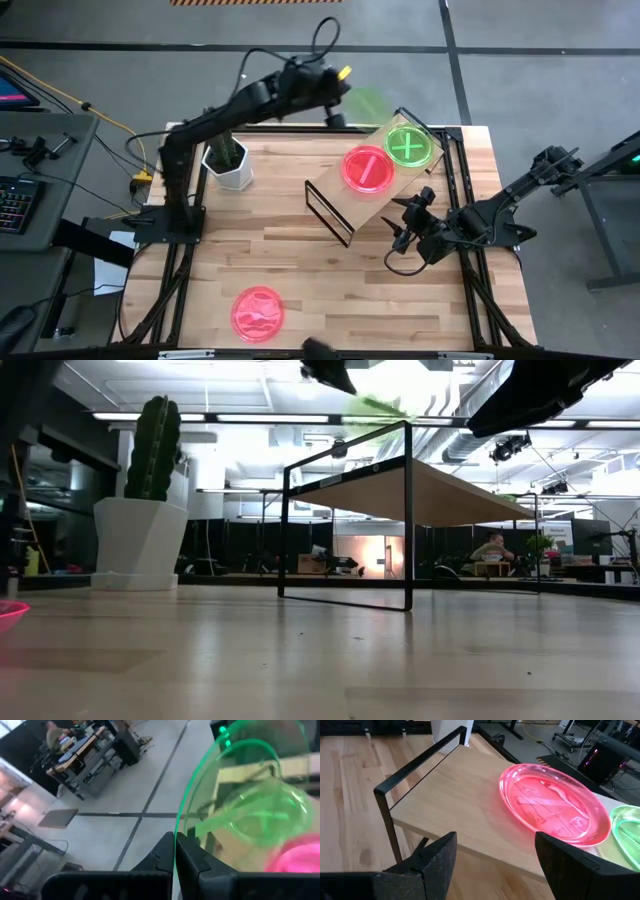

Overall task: Place and stack plates onto a shelf
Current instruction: Stack the green plate on top of green plate on the shelf

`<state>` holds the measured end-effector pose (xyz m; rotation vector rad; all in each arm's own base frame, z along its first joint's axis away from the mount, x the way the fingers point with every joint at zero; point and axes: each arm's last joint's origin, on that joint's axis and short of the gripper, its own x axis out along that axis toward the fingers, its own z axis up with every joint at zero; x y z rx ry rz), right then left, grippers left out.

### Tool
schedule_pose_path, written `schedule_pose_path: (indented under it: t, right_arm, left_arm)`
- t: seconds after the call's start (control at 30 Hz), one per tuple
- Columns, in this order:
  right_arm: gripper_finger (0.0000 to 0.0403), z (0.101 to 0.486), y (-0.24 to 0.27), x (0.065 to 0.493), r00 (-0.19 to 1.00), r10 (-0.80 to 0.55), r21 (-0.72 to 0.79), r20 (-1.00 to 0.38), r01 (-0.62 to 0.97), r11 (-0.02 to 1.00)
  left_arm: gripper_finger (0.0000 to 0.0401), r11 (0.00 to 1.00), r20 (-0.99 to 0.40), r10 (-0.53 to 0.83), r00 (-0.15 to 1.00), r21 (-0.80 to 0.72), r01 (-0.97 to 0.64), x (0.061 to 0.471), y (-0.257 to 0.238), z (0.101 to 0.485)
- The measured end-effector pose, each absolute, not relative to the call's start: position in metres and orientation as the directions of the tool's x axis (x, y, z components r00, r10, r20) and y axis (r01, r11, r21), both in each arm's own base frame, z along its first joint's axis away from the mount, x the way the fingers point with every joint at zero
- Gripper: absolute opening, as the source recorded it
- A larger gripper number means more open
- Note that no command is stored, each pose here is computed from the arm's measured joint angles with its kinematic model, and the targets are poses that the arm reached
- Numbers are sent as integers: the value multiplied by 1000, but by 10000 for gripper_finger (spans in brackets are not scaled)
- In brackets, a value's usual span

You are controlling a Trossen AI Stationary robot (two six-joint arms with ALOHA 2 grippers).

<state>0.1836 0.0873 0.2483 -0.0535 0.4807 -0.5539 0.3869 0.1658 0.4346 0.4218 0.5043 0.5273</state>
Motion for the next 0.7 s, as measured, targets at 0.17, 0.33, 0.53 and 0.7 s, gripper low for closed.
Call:
schedule_pose_path:
  t: [0.17, 0.33, 0.53, 0.7]
  right_arm:
    - [261, 248, 87, 184, 743, -516, -183, -426, 488, 854]
    - [261, 248, 88, 184, 746, -503, -185, -437, 473, 861]
    - [261, 248, 88, 184, 746, -496, -182, -444, 467, 865]
    - [261, 246, 88, 185, 743, -499, -189, -446, 467, 864]
  left_arm:
    - [0, 834, -273, 522, 808, 362, -416, 424, 192, 427]
    - [0, 904, -194, 421, 886, 174, -391, 429, 210, 423]
    - [0, 940, -269, 336, 903, 38, -339, 426, 228, 407]
    - [0, 948, -286, 192, 939, -194, -253, 435, 229, 393]
